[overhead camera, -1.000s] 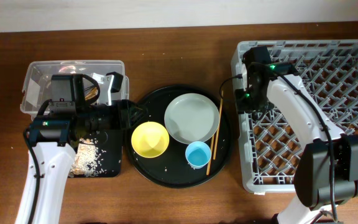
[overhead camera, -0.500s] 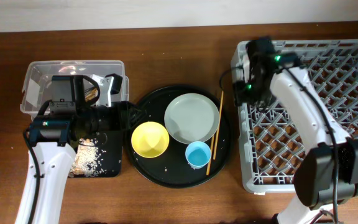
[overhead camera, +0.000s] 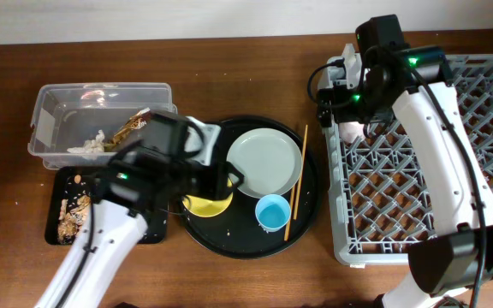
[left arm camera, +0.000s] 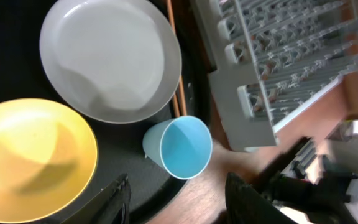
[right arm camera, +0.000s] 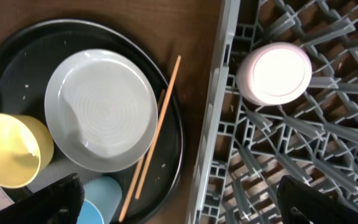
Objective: Sort waste into correct bins and load items into the dishwasher rack
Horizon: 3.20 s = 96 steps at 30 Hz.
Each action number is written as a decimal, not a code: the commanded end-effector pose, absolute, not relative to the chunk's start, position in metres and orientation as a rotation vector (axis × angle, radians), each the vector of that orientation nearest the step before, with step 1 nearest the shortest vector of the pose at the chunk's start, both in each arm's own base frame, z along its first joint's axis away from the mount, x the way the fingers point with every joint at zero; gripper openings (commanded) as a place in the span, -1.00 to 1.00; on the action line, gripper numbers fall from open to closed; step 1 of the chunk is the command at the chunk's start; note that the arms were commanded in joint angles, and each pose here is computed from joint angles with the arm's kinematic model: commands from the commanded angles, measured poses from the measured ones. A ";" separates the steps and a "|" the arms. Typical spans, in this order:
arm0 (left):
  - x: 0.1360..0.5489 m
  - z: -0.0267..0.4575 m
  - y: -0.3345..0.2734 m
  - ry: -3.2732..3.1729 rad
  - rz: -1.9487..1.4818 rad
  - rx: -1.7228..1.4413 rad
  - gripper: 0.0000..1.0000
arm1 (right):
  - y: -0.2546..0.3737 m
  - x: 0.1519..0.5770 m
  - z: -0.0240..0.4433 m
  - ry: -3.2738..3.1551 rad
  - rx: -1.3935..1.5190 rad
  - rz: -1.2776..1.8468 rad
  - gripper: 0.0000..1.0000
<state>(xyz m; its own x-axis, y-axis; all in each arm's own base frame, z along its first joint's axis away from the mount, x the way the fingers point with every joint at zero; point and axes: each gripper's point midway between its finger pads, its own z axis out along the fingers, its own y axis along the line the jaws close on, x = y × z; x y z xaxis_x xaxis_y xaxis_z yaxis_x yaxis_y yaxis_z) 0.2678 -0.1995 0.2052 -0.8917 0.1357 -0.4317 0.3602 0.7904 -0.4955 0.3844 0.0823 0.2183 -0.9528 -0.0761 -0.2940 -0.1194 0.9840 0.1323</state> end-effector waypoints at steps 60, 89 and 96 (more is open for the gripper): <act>0.246 0.293 -0.206 2.428 -1.124 0.536 -0.99 | 0.083 0.379 0.233 2.815 -0.141 0.226 0.97; 0.288 0.345 -0.156 1.922 -1.629 0.586 -1.00 | 0.152 0.299 0.340 2.225 -0.708 1.457 0.97; 0.282 0.354 -0.160 1.870 -1.690 0.618 -0.99 | 0.144 0.295 0.360 2.138 -0.693 1.453 0.97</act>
